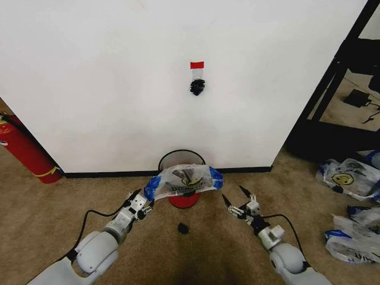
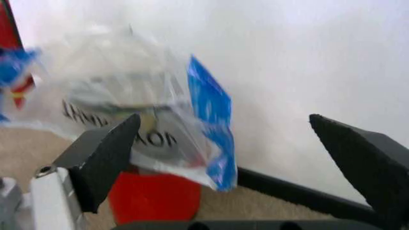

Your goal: Pick up the garbage bag from the wall and place it over the trash bin.

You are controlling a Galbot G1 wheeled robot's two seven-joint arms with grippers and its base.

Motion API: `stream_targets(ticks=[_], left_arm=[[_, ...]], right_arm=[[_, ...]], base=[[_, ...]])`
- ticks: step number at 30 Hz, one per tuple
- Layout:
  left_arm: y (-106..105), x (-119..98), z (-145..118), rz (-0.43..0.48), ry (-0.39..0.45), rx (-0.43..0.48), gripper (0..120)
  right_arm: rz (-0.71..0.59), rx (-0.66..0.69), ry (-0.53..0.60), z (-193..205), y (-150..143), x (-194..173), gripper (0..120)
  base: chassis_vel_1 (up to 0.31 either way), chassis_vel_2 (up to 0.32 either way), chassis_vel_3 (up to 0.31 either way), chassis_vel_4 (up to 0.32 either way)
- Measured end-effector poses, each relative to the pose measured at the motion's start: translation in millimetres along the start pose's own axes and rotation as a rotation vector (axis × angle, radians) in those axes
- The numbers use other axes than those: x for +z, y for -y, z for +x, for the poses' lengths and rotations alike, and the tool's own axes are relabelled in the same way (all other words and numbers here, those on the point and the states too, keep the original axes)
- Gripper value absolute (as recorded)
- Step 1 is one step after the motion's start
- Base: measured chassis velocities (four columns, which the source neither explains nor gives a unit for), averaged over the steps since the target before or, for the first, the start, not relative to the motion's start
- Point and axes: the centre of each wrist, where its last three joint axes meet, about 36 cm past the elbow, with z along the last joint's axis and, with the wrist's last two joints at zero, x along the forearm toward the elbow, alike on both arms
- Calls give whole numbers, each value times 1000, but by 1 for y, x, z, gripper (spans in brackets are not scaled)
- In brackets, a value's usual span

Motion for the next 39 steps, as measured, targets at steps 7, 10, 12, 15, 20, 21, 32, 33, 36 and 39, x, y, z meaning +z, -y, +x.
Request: stream_targets(ticks=[7,10,12,15,20,21,32,33,36,39], left_arm=[[-55,-27,-33,26,222,191,100],[-72,-41,-45,61,251,221,100],[-83,-57,-61,109,236,214,100],[-96,-91,-90,210,91,149,100],[-99,-111,-132,260,-164,105,100],[-101,-114,-141,258,-211,93,100],[-147,-93,-169,326,-413,-100,100],[-151,-94,-170,351,-419,-99,100],[-153,-101,-174,423,-402,-73,100],[-149,-107,-176,452,-380,-56,100]], right_arm=[[-20,16,51,7,-6,-25,100],[-22,22,60,7,-7,-29,100],[-24,30,66,8,-9,-32,100],[-27,48,69,14,-12,-34,100],[-14,63,83,24,-16,-38,100],[-10,63,89,26,-18,-39,100],[14,-2,121,24,-30,-53,100],[38,-5,119,25,-23,-56,100],[117,-24,103,30,2,-69,100],[162,-52,71,35,18,-77,100]], base=[[0,0,0,0],[0,0,0,0],[0,0,0,0],[0,0,0,0],[0,0,0,0],[0,0,0,0],[0,0,0,0],[0,0,0,0],[0,0,0,0],[0,0,0,0]])
